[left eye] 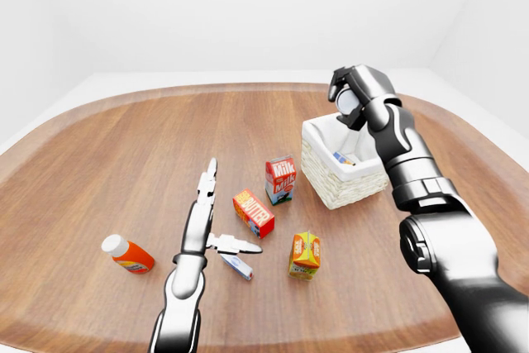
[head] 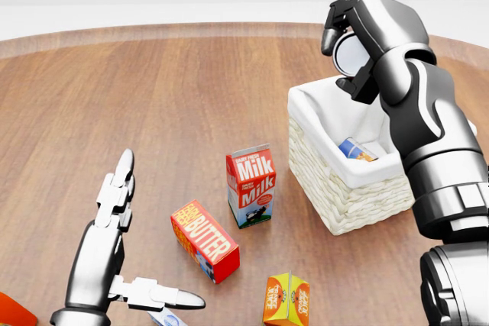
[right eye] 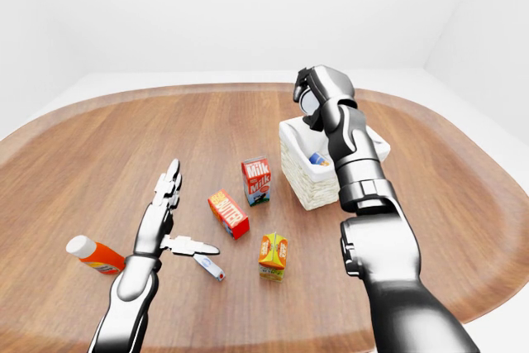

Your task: Pick up the alphabet soup and the tomato sauce, and put them in the basket.

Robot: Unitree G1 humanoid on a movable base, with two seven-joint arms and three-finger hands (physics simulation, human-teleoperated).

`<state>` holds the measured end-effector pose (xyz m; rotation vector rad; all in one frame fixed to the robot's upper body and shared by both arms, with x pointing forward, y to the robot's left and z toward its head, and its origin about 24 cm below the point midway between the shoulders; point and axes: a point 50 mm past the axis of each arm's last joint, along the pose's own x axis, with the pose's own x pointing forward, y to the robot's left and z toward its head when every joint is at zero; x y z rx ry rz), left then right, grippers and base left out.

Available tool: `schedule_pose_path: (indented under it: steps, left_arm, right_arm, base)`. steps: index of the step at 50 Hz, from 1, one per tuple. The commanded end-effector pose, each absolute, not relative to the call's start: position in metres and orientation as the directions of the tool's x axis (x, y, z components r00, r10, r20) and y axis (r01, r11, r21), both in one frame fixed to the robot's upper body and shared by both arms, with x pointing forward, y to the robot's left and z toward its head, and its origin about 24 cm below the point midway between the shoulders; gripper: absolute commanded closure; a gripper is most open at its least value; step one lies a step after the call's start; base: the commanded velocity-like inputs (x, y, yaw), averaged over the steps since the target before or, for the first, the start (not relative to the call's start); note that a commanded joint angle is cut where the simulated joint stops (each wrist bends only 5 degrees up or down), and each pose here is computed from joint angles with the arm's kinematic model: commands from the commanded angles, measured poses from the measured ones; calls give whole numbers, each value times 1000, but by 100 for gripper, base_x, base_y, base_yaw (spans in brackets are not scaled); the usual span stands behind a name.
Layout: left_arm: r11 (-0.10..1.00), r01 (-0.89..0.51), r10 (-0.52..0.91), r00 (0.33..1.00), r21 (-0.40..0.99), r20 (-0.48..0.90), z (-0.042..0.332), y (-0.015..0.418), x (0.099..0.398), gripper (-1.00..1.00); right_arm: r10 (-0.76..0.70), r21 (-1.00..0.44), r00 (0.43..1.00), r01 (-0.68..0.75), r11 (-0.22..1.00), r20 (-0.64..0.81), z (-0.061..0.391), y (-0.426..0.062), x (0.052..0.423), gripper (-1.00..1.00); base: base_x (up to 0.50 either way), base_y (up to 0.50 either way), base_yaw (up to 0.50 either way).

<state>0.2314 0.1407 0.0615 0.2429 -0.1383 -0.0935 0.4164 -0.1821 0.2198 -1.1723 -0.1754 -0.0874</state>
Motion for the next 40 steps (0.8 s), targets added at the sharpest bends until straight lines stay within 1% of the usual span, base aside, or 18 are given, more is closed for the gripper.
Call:
schedule_pose_path:
  steps: [1,17,21,30,37,40]
  left_arm:
    - [970,67,-100,986,232,133,63,142,231,-100]
    - [971,64,-98,986,230,137,64,143,232,-100]
    - [972,63,-96,986,228,135,63,143,233,-100]
    - [972,63,-96,986,228,133,63,143,232,-100]
    - [971,65,-97,986,229,134,63,143,232,-100]
    - [971,66,-99,986,229,137,64,142,231,-100]
  right_arm:
    - [26,-934,984,159,321,176,218,-180,423,100]
    - [24,-962,993,109,250,119,210,-172,429,100]
    - [23,-963,993,103,250,112,206,-171,429,100]
    - [-15,-976,997,75,205,74,192,-180,428,100]
    - [-46,-978,996,79,195,72,196,-186,428,100]
    - [-45,-982,997,75,172,69,196,-185,428,100]
  base:
    - [0,0,0]
    - [0,0,0]
    - [0,0,0]
    - [0,0,0]
    - [0,0,0]
    - [0,0,0]
